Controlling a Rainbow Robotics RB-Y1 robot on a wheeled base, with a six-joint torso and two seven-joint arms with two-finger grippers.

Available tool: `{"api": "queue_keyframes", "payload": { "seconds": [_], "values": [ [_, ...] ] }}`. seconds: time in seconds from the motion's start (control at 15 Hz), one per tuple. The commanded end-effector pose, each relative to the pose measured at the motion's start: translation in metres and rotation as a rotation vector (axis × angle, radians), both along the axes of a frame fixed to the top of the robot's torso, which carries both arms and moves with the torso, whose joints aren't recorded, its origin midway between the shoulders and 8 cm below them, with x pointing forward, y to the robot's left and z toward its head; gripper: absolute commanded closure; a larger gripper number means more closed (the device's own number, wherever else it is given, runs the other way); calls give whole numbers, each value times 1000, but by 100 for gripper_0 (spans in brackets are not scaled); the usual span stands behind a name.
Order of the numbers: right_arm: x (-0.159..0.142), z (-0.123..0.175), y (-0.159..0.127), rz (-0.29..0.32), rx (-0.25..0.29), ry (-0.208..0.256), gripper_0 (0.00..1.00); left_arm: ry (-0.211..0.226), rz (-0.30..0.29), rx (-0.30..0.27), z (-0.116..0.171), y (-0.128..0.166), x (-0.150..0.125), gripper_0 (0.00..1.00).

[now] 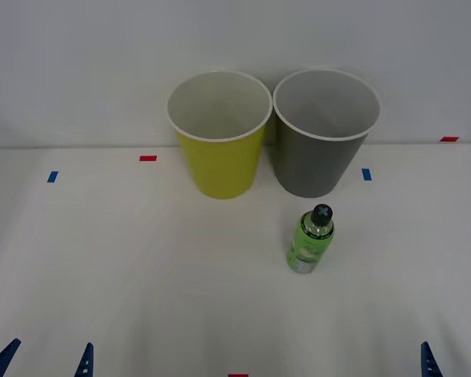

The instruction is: Put cans in the gray bin and PET bottles in the light green bin.

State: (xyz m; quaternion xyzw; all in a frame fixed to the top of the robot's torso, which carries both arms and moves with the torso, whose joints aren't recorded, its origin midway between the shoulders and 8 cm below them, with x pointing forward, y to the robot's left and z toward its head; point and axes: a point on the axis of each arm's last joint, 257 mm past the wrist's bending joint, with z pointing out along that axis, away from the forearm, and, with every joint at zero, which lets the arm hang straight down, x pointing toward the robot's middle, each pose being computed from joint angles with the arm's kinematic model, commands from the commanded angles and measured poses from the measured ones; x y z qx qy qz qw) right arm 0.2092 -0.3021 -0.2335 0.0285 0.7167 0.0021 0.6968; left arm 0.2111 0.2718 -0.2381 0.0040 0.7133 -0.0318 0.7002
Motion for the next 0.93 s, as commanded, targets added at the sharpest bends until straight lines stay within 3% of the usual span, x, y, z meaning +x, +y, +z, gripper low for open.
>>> {"api": "queue_keyframes", "payload": {
  "seconds": [0.07,0.93],
  "values": [
    [0,0,0,0,0,0,0,0,0,0,0,0,0,0],
    [0,0,0,0,0,0,0,0,0,0,0,0,0,0]
  ]
}}
